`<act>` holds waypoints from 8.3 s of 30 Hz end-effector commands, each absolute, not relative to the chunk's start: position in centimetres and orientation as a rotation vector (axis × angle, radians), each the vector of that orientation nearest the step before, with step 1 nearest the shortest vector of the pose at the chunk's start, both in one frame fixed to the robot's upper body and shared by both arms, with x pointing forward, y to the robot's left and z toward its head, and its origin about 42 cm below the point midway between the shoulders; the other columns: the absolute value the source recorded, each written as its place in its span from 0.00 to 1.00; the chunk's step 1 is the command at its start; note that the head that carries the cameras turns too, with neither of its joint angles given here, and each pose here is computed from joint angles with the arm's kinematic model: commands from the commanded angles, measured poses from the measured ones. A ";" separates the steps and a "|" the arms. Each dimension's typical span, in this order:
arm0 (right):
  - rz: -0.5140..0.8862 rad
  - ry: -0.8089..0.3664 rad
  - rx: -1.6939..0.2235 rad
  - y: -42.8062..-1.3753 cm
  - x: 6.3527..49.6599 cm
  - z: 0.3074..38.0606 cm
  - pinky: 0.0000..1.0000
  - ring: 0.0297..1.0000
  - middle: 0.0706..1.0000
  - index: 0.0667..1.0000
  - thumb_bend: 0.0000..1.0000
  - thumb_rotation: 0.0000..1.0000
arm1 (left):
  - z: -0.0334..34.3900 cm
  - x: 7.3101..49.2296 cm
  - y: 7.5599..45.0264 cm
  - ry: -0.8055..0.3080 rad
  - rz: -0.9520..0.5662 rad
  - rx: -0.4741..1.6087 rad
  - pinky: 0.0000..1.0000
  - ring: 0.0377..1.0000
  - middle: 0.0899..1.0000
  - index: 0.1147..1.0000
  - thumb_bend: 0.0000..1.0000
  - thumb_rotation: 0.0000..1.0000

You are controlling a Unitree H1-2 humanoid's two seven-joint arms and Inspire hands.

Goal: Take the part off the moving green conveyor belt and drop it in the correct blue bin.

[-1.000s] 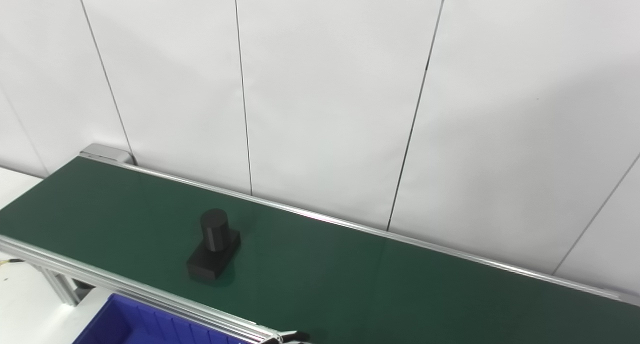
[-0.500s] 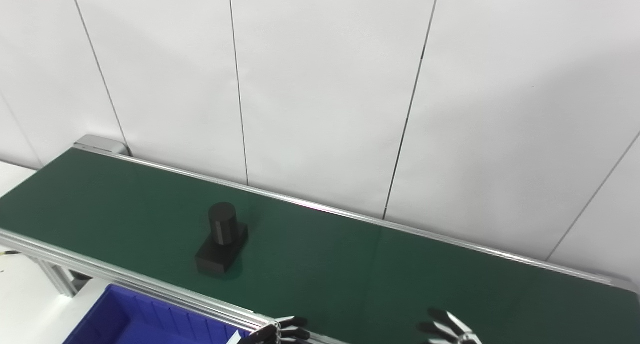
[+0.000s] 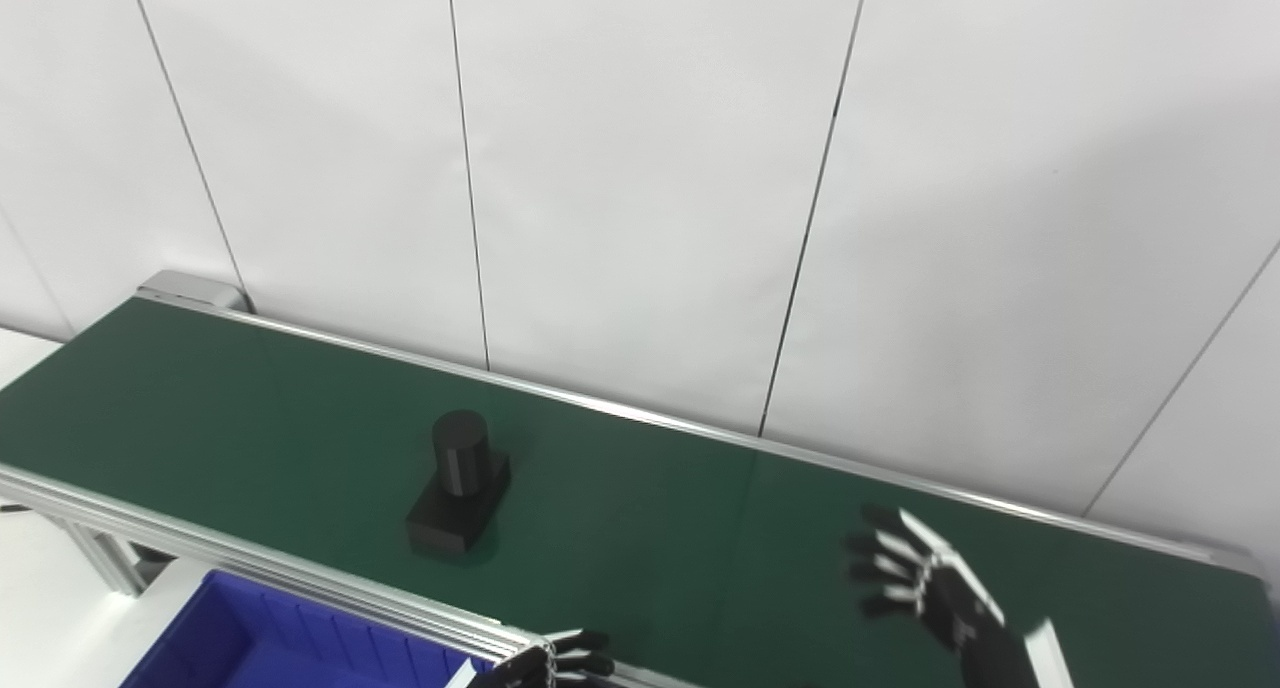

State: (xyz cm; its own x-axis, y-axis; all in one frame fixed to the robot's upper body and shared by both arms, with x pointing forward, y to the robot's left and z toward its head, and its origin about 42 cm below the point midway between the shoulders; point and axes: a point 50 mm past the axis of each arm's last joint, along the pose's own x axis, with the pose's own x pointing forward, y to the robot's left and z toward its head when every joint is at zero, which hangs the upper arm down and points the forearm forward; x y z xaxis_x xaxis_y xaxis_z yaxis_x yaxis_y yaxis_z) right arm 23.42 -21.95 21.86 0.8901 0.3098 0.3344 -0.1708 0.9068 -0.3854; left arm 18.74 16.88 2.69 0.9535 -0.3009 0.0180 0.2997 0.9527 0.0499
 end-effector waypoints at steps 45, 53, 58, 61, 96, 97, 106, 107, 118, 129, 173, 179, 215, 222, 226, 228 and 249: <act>0.410 -0.203 -0.453 -8.2 38.4 16.4 0.72 0.80 0.82 0.87 0.67 0.30 | 3.6 20.0 21.5 -0.095 -0.289 0.073 0.56 0.65 0.72 0.78 0.78 0.53; 0.449 -0.191 -0.463 -5.9 39.4 15.9 0.73 0.80 0.82 0.88 0.67 0.31 | 3.7 20.0 21.1 -0.099 -0.288 0.075 0.56 0.65 0.72 0.78 0.79 0.54; 0.456 -0.182 -0.486 -5.4 39.9 15.6 0.73 0.80 0.82 0.87 0.68 0.32 | 3.9 19.8 20.8 -0.100 -0.292 0.075 0.56 0.66 0.72 0.78 0.79 0.54; 0.461 -0.181 -0.502 -5.4 40.3 15.6 0.73 0.80 0.82 0.87 0.68 0.32 | 3.9 19.8 20.6 -0.097 -0.291 0.067 0.57 0.67 0.72 0.78 0.79 0.53; 0.396 -0.209 -0.550 -4.0 42.8 13.5 0.66 0.72 0.73 0.77 0.76 0.11 | 4.4 18.9 18.5 -0.095 -0.284 0.033 0.57 0.68 0.73 0.79 0.81 0.55; 0.389 -0.208 -0.550 -4.0 42.7 13.4 0.64 0.70 0.72 0.77 0.76 0.08 | 4.5 18.8 18.5 -0.096 -0.284 0.032 0.57 0.68 0.73 0.79 0.81 0.55; 0.315 -0.237 -0.549 -4.5 42.6 13.3 0.55 0.61 0.66 0.68 0.77 0.00 | 4.6 18.9 18.7 -0.103 -0.281 0.029 0.57 0.68 0.73 0.78 0.80 0.53; 0.306 -0.240 -0.544 -4.5 42.6 13.3 0.54 0.60 0.64 0.67 0.77 0.00 | 4.6 18.9 18.7 -0.103 -0.282 0.029 0.57 0.68 0.73 0.78 0.80 0.53; 0.248 -0.307 -0.426 -4.9 42.3 13.6 0.37 0.44 0.49 0.46 0.50 0.00 | 5.0 18.8 18.9 -0.104 -0.283 0.035 0.57 0.67 0.72 0.77 0.79 0.53; 0.212 -0.325 -0.426 -5.0 42.3 14.0 0.36 0.42 0.48 0.45 0.50 0.00 | 5.1 18.9 18.9 -0.107 -0.280 0.039 0.55 0.65 0.72 0.76 0.79 0.54; 0.009 -0.540 -0.320 -15.8 31.9 24.2 0.32 0.44 0.51 0.44 0.50 0.00 | 5.0 19.0 20.4 -0.117 -0.285 0.046 0.55 0.65 0.71 0.77 0.72 0.53; -0.004 -0.537 -0.295 -17.6 29.2 24.7 0.32 0.45 0.51 0.44 0.50 0.00 | 5.3 19.0 20.6 -0.119 -0.287 0.047 0.56 0.65 0.71 0.77 0.71 0.53; -0.041 -0.156 -0.378 -19.9 18.4 16.3 0.38 0.45 0.49 0.43 0.50 0.00 | 8.1 19.9 24.1 -0.115 -0.285 0.018 0.55 0.64 0.68 0.75 0.79 0.55; -0.001 -0.086 -0.405 -19.3 18.7 13.2 0.41 0.46 0.47 0.42 0.50 0.00 | 8.4 19.8 24.5 -0.111 -0.287 0.016 0.54 0.63 0.69 0.76 0.77 0.54; 0.014 -0.063 -0.418 -19.2 18.9 12.5 0.41 0.45 0.47 0.42 0.50 0.00 | 8.6 19.9 24.7 -0.114 -0.293 0.024 0.54 0.63 0.68 0.75 0.77 0.54; 0.025 -0.057 -0.429 -19.1 19.1 12.3 0.41 0.45 0.47 0.41 0.50 0.00 | 8.7 19.8 24.8 -0.110 -0.290 0.027 0.54 0.63 0.68 0.75 0.76 0.53; 0.255 0.030 -0.654 -17.6 23.3 7.8 0.34 0.40 0.46 0.47 0.50 0.00 | 9.4 19.9 25.3 -0.111 -0.304 0.040 0.55 0.64 0.70 0.76 0.76 0.53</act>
